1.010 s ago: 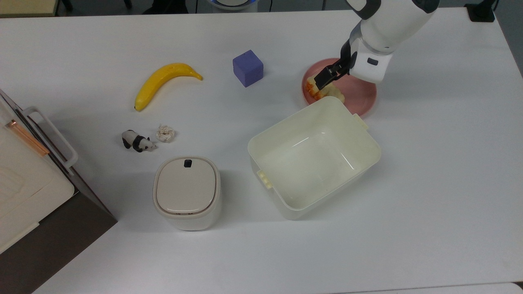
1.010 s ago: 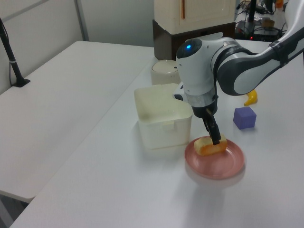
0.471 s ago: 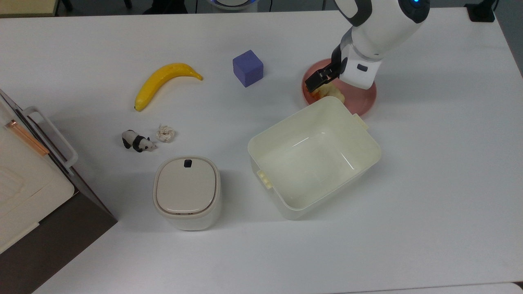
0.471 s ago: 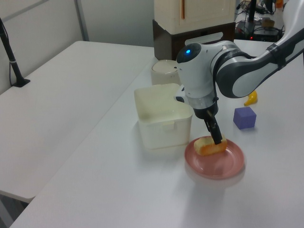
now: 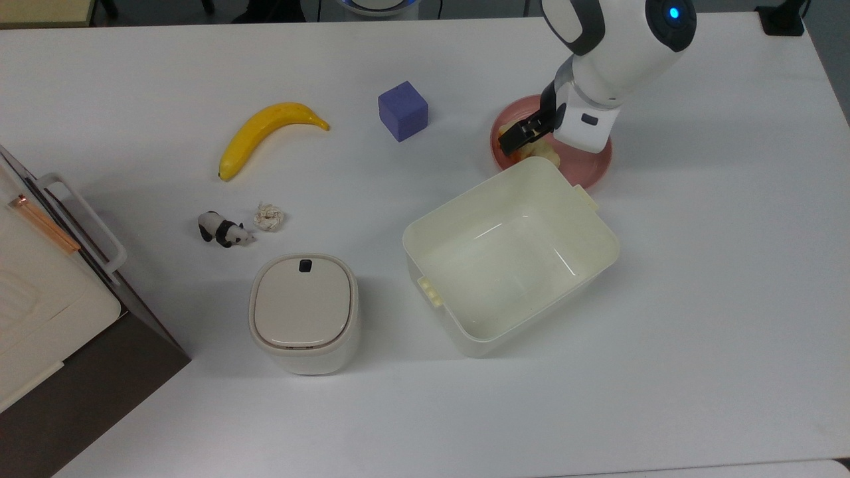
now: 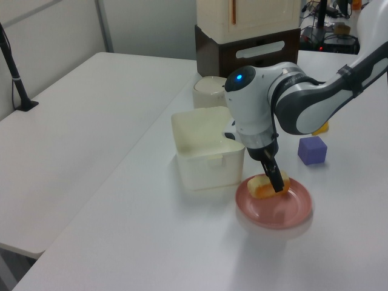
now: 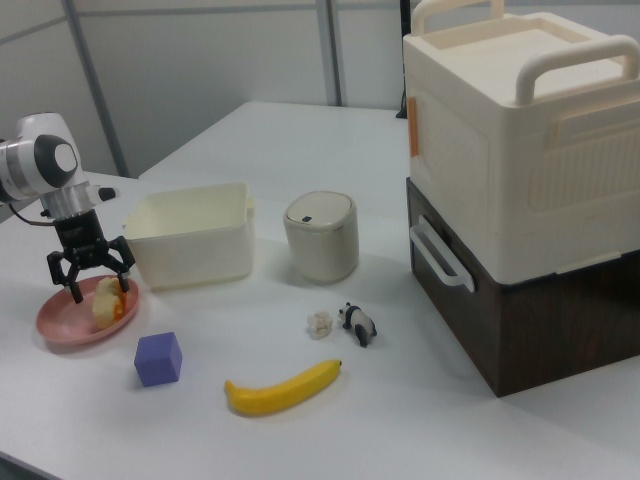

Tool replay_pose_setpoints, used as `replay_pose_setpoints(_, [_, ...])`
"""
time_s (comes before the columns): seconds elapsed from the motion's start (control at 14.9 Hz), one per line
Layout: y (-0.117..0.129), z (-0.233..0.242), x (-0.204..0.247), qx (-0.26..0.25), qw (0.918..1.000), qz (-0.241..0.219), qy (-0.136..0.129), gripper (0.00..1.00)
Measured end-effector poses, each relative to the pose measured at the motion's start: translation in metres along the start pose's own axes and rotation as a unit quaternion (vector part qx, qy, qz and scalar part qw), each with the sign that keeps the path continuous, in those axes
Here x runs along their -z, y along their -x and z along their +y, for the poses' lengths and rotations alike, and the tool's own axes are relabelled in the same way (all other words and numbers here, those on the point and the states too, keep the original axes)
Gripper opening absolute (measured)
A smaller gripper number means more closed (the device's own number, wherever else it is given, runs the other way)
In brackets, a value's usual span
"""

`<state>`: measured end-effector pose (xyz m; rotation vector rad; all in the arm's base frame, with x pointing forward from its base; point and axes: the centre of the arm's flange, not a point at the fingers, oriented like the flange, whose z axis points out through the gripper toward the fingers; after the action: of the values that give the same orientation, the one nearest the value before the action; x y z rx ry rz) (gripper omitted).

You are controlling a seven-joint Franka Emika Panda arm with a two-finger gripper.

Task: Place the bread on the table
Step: 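Lower the gripper onto the bread roll and close on it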

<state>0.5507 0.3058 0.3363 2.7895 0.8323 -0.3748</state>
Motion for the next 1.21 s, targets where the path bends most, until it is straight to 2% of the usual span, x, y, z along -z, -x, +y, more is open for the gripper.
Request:
replay_pose_setpoints(0.34, [-0.0012, -0.0068, -0.0095, 0.003, 1.0000, -0.009, 0.000, 0.98])
replay_pose_setpoints(0.47, [-0.0017, -0.0071, -0.0115, 0.003, 0.9999, -0.010, 0.000, 0.89])
replay_pose_setpoints(0.54, [-0.0018, -0.0070, -0.0120, 0.003, 0.9999, -0.011, 0.000, 0.89])
replay_pose_setpoints(0.61, [-0.0019, -0.0066, -0.0123, 0.004, 0.9999, -0.011, 0.002, 0.83])
replay_pose_setpoints(0.81, [-0.0019, -0.0027, -0.0125, 0.003, 0.9999, -0.010, 0.008, 0.48])
replay_pose_setpoints(0.94, [-0.0020, 0.0005, -0.0124, 0.001, 0.9999, -0.010, 0.007, 0.30])
replay_pose_setpoints(1.08, [-0.0023, 0.0014, -0.0113, 0.000, 0.9999, -0.008, 0.007, 0.22])
replay_pose_setpoints(1.21, [-0.0030, 0.0023, -0.0068, -0.001, 1.0000, -0.003, 0.007, 0.21])
